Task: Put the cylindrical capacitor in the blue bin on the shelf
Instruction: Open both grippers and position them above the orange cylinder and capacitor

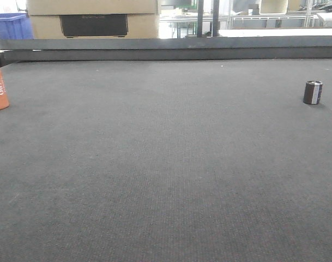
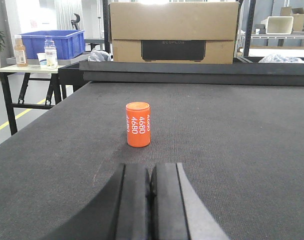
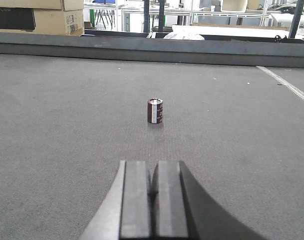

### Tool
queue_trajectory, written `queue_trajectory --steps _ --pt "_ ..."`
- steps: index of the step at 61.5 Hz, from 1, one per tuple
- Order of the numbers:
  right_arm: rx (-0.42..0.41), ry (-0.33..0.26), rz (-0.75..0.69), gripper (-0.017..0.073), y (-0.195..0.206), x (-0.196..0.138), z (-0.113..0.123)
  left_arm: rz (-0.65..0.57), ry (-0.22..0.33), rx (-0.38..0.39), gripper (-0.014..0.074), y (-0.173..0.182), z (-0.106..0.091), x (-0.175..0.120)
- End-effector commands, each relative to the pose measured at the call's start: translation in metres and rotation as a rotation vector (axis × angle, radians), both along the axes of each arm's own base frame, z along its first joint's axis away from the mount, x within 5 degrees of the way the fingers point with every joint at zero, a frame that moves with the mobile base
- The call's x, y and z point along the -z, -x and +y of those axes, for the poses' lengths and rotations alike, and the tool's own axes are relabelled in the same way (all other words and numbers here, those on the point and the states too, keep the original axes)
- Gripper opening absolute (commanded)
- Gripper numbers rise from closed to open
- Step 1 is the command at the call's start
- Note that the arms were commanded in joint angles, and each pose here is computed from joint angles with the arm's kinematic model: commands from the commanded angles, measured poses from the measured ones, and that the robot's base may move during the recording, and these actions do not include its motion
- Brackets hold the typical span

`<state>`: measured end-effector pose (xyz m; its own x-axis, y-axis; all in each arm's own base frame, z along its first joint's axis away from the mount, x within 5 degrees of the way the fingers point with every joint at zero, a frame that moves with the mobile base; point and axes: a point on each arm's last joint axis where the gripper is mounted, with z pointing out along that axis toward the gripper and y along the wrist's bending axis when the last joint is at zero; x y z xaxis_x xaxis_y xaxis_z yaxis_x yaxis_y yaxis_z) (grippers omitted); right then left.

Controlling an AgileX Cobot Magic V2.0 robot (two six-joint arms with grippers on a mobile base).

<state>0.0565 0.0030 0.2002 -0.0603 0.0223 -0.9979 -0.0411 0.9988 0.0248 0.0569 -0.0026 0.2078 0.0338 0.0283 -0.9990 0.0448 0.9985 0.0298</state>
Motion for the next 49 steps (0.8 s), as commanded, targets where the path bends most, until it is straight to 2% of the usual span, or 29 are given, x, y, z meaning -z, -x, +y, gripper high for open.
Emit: queue_trajectory --steps 1,31,43,49 --pt "0.006 0.006 -0.024 -0.0162 0.0002 -0.0019 -0.0005 -0.025 0.006 0.007 -0.0111 0.0007 -0.0004 -0.0027" --pt "0.006 0.006 -0.024 -0.0162 0.0002 -0.0019 -0.0005 -0.029 0.006 0.007 -0.0111 0.0007 -0.0004 -0.0031" --pt "0.006 0.006 -0.026 -0.0162 0.0001 -0.002 -0.0005 -0.091 0.009 0.008 -0.0111 0.0012 -0.0004 -0.0087" --pt "0.009 0.005 -0.057 -0.0162 0.0001 -0.0048 -0.0008 -0.126 0.033 0.009 -0.0111 0.0017 -0.0003 -0.0119"
